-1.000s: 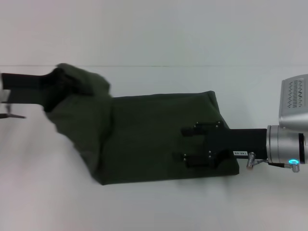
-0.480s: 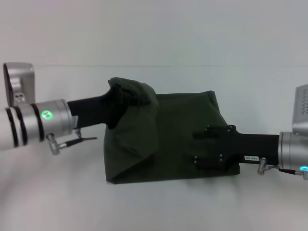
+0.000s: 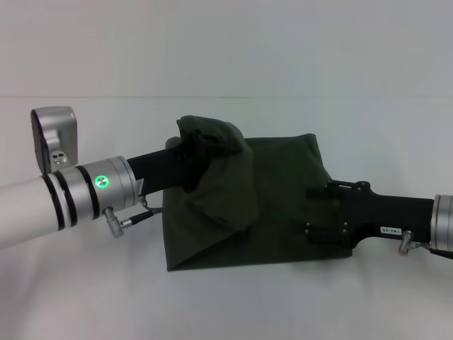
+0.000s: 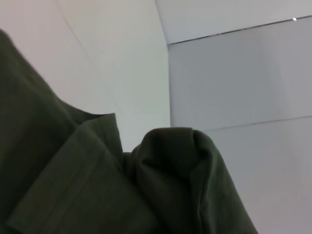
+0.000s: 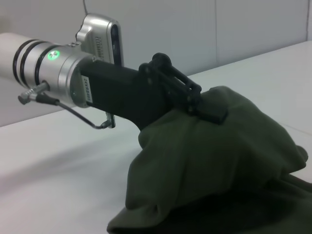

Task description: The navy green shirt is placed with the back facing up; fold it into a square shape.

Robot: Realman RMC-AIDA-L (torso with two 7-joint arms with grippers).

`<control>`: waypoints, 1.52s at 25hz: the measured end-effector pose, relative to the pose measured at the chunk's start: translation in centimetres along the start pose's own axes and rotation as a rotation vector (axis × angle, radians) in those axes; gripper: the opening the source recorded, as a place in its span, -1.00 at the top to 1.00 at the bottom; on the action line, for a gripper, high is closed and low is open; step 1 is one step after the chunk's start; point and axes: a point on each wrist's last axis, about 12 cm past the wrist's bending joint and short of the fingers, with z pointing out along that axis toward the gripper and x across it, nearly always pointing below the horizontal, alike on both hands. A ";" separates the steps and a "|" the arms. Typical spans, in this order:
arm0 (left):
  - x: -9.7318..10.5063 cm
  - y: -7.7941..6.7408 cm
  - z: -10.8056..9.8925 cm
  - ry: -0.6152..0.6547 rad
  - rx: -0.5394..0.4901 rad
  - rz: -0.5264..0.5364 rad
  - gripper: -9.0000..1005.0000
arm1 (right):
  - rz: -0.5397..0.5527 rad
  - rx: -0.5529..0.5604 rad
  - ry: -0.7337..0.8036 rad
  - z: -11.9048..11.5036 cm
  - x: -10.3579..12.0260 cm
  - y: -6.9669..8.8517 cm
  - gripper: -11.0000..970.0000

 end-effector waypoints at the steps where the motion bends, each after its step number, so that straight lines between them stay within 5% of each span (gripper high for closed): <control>1: 0.0 0.1 0.1 -0.003 -0.002 -0.002 0.72 | 0.002 0.002 -0.001 0.0 0.0 0.0 -0.65; 12: 1.4 0.2 1.8 -0.025 0.048 0.092 0.71 | 0.049 0.077 -0.023 -1.7 1.2 -0.4 -0.64; 27: 1.8 -0.9 1.5 0.030 0.132 0.160 -0.46 | 0.251 0.347 -0.181 -7.6 4.0 -1.6 -0.64; 31: 1.5 -1.2 0.1 0.087 0.144 0.267 -0.66 | 0.319 0.303 -0.211 -7.8 3.5 -1.5 -0.64; 32: 1.5 -1.0 -1.1 0.100 0.139 0.355 -0.69 | 0.329 0.282 -0.217 -7.8 3.2 -1.4 -0.64; 38: 1.0 0.7 -4.2 0.095 0.081 0.508 -0.84 | 0.312 0.110 -0.196 -7.5 0.5 -1.2 -0.64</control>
